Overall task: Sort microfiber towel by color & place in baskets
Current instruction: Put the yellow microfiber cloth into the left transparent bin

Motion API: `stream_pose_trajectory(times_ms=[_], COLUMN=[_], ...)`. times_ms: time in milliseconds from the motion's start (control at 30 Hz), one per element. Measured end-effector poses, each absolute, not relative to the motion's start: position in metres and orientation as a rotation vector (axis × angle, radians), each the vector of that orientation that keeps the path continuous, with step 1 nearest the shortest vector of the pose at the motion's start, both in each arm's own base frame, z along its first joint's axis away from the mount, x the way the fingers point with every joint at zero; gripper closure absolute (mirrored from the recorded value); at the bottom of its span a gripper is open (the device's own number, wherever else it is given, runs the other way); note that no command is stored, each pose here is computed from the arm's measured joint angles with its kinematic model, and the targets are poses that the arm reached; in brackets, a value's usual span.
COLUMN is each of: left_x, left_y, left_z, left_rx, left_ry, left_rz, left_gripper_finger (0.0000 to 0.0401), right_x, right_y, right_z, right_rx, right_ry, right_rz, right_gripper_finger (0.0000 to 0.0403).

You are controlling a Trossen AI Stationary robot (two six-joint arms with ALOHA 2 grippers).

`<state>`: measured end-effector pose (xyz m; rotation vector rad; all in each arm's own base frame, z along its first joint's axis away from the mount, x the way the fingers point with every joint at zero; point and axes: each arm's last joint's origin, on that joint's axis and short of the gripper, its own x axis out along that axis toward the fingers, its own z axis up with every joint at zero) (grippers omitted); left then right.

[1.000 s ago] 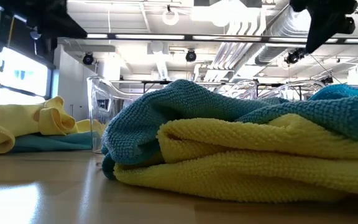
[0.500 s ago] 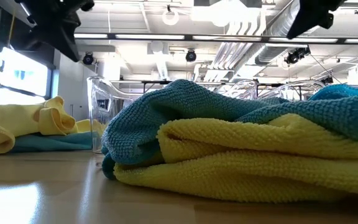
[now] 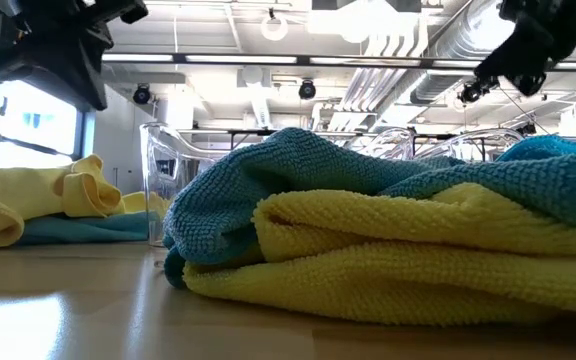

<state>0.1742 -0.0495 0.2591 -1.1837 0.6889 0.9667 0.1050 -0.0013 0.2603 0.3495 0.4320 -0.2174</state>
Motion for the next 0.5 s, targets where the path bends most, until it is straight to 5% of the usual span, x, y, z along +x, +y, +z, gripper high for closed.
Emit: stream_pose_trajectory(times_ms=[333, 500], left_x=[0.170, 0.167], left_y=[-0.041, -0.034], left_z=[0.256, 0.254], left_rx=[-1.141, -1.095], left_ry=[0.715, 0.740], left_rz=[1.058, 1.121], left_gripper_finger=[0.0399, 0.0367], right_x=[0.104, 0.104], right_y=[-0.001, -0.001], right_z=[0.236, 0.236], right_rx=[0.445, 0.447], right_ry=[0.481, 0.481], right_rz=[-0.168, -0.161], right_gripper_finger=[0.0403, 0.0403])
